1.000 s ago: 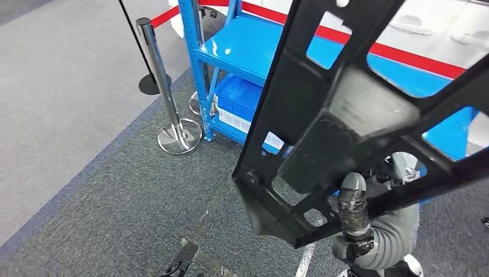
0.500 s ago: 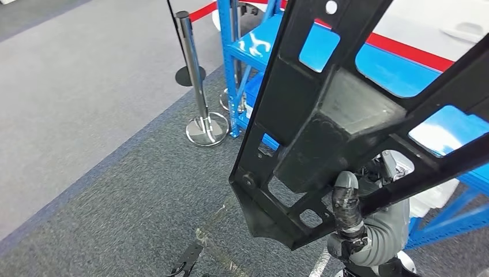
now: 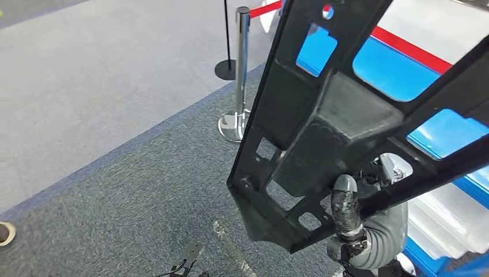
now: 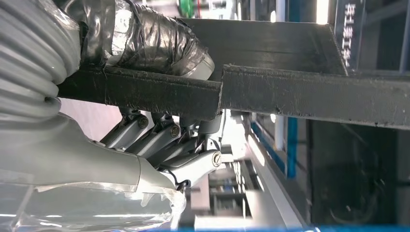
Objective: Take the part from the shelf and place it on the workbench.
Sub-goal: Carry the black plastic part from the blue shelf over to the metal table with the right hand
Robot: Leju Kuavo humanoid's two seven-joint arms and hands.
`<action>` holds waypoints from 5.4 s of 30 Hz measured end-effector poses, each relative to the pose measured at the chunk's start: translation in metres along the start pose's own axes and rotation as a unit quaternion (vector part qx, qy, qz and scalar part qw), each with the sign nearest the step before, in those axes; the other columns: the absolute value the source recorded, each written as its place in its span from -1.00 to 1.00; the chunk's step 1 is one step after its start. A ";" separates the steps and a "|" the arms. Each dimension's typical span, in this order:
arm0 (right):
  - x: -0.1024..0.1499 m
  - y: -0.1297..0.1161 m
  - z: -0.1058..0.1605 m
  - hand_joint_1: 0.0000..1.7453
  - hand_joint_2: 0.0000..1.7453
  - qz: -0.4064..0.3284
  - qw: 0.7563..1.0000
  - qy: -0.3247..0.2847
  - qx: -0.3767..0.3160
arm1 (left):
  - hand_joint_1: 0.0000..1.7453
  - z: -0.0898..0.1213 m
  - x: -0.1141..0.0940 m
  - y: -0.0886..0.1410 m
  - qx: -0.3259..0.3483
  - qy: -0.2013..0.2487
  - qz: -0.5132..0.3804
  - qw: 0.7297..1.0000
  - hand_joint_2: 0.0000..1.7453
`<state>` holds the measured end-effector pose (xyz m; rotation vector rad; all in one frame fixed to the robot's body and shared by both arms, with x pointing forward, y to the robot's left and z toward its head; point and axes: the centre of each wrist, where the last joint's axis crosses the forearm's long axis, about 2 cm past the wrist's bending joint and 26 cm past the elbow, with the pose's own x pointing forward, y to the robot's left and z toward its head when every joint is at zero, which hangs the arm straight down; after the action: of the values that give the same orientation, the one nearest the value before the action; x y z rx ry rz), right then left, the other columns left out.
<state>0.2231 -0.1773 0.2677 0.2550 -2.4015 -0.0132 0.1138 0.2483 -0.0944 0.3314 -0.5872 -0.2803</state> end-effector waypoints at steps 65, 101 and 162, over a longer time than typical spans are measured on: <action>-0.005 0.013 -0.018 1.00 1.00 -0.057 0.996 -0.065 -0.033 | -1.00 0.011 -0.025 -0.006 -0.018 0.019 0.031 0.999 1.00; -0.006 0.016 -0.001 1.00 1.00 -0.052 0.998 -0.035 -0.029 | -1.00 0.015 -0.024 -0.015 -0.026 0.030 0.007 0.999 1.00; -0.009 0.018 -0.005 1.00 1.00 -0.050 0.998 -0.038 -0.023 | -1.00 0.012 -0.019 -0.013 -0.027 0.023 0.000 0.999 1.00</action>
<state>0.2296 -0.1579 0.2669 0.3579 -2.4578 -0.1258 0.0900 0.2405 -0.0993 0.2858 -0.5332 -0.2870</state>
